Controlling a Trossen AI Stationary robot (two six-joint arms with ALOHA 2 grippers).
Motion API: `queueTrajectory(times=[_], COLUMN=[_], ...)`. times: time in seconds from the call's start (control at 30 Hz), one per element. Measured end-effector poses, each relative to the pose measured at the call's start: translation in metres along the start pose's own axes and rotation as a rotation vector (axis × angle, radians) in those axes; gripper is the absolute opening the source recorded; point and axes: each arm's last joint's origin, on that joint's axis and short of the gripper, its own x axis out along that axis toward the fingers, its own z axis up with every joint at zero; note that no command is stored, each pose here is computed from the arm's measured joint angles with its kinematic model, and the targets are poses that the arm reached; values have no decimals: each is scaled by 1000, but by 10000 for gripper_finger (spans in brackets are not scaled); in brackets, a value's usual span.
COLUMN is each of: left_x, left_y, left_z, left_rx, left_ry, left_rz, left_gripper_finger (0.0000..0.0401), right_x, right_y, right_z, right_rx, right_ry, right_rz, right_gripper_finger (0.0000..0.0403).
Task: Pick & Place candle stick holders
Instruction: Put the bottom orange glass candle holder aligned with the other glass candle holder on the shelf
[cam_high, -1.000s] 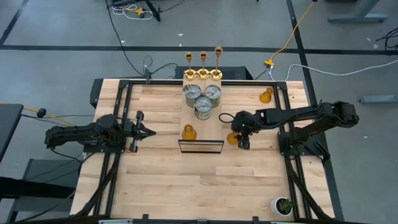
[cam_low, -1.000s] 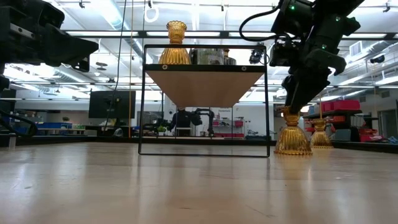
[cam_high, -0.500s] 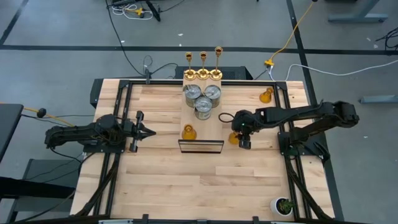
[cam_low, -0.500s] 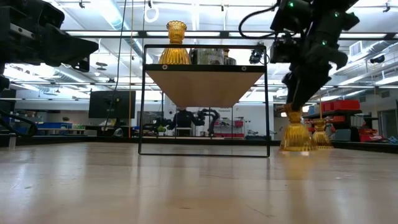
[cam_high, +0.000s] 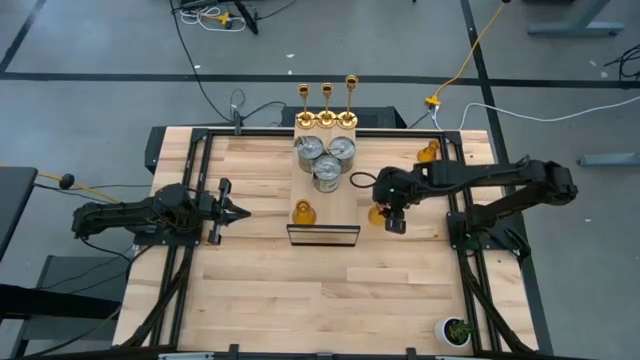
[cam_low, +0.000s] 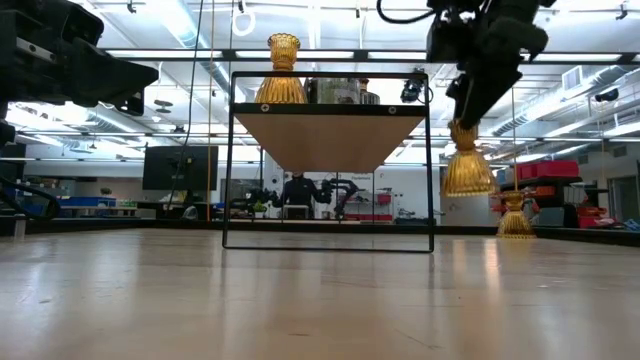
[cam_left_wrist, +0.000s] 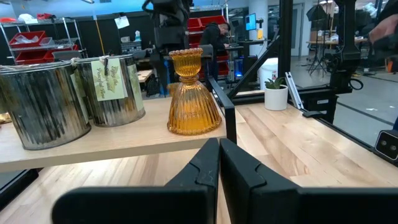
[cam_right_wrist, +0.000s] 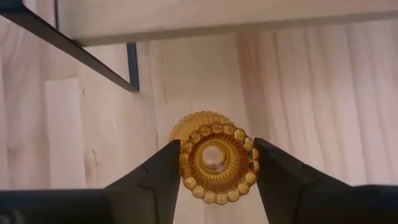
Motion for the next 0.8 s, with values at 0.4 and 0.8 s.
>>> queueTrajectory(times=[0.4,0.8], left_x=[0,0], left_y=[0,0], left_z=[0,0], left_rx=[0,0], left_ry=[-1,0], left_rz=[0,0], left_gripper_finger=[18,19], right_x=[-42,-84], right_y=[-1,-2], right_z=[16,40], right_rx=[26,29], right_ry=[1,-47], right_rz=[-18,-58], right_gripper_finger=[177,177])
